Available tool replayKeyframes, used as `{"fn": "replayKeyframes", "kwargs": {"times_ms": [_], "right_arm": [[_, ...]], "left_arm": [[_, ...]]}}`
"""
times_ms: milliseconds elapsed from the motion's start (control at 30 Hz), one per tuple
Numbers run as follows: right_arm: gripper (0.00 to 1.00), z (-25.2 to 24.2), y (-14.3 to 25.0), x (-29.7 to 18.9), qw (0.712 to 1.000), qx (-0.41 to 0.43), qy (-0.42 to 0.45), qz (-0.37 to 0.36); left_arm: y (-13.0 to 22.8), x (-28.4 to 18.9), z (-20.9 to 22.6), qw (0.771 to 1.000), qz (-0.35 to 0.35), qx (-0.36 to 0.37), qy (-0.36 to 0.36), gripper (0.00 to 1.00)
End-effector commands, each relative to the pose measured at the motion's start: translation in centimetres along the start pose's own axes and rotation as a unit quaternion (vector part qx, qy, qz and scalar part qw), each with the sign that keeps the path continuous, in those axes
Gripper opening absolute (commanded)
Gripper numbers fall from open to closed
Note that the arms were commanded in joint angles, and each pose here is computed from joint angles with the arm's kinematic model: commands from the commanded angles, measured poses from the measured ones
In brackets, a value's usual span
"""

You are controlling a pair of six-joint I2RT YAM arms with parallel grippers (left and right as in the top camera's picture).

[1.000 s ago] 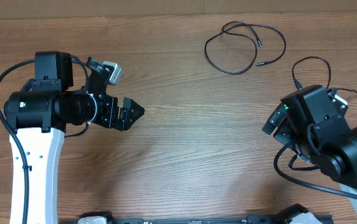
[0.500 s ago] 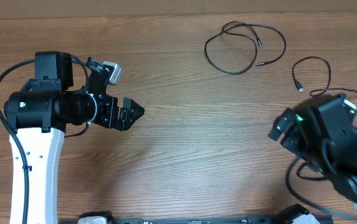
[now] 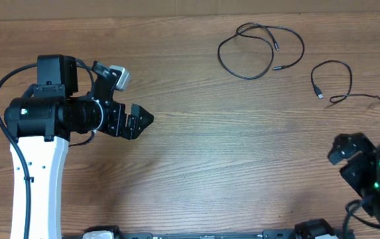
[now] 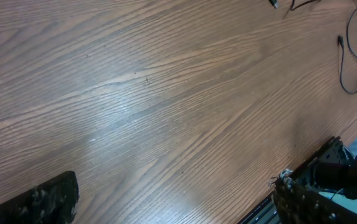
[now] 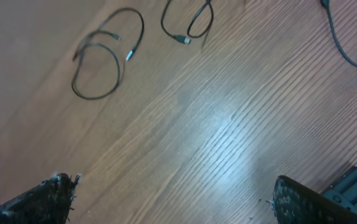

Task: Untangle cables

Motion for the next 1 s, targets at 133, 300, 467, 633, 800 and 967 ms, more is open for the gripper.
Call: {"fn": "replayKeyframes", "kwargs": {"times_ms": [133, 300, 467, 633, 800, 967], "right_arm": [[1.0, -1.1, -0.2, -1.1, 1.0, 0.011, -0.018, -0.021], [1.0, -1.4, -0.5, -1.2, 0.999, 0.023, -0.011, -0.029], [1.0, -1.5, -0.6, -1.2, 0.999, 0.027, -0.01, -0.032], [1.0, -1.9, -0.5, -1.8, 0.999, 0.031, -0.021, -0.038], [1.0, -2.8, -0.3, -2.8, 0.997, 0.038, -0.041, -0.05], [1.0, -3.6, -0.1, -3.6, 0.996, 0.042, -0.053, -0.059]], "left_arm": [[-0.4, -0.6, -0.2, 1.0, -0.011, 0.016, -0.005, 0.99], [-0.4, -0.6, -0.2, 1.0, -0.011, 0.016, -0.005, 1.0], [-0.4, -0.6, -0.2, 1.0, -0.011, 0.016, -0.005, 1.0], [-0.4, -0.6, -0.2, 1.0, -0.011, 0.016, -0.005, 0.99], [-0.4, -0.6, -0.2, 1.0, -0.011, 0.016, -0.005, 1.0], [-0.4, -0.6, -0.2, 1.0, -0.011, 0.016, -0.005, 1.0]]}}
Point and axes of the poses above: each gripper's point midway between its finger pads, its own x axis out along the fingers, its own z axis along the line the jaws close on, y = z × x, the point moved 1 cm from there along -x, back along the fingers, and after that the axes turned 6 degrees about x, right-handed, at the moved point
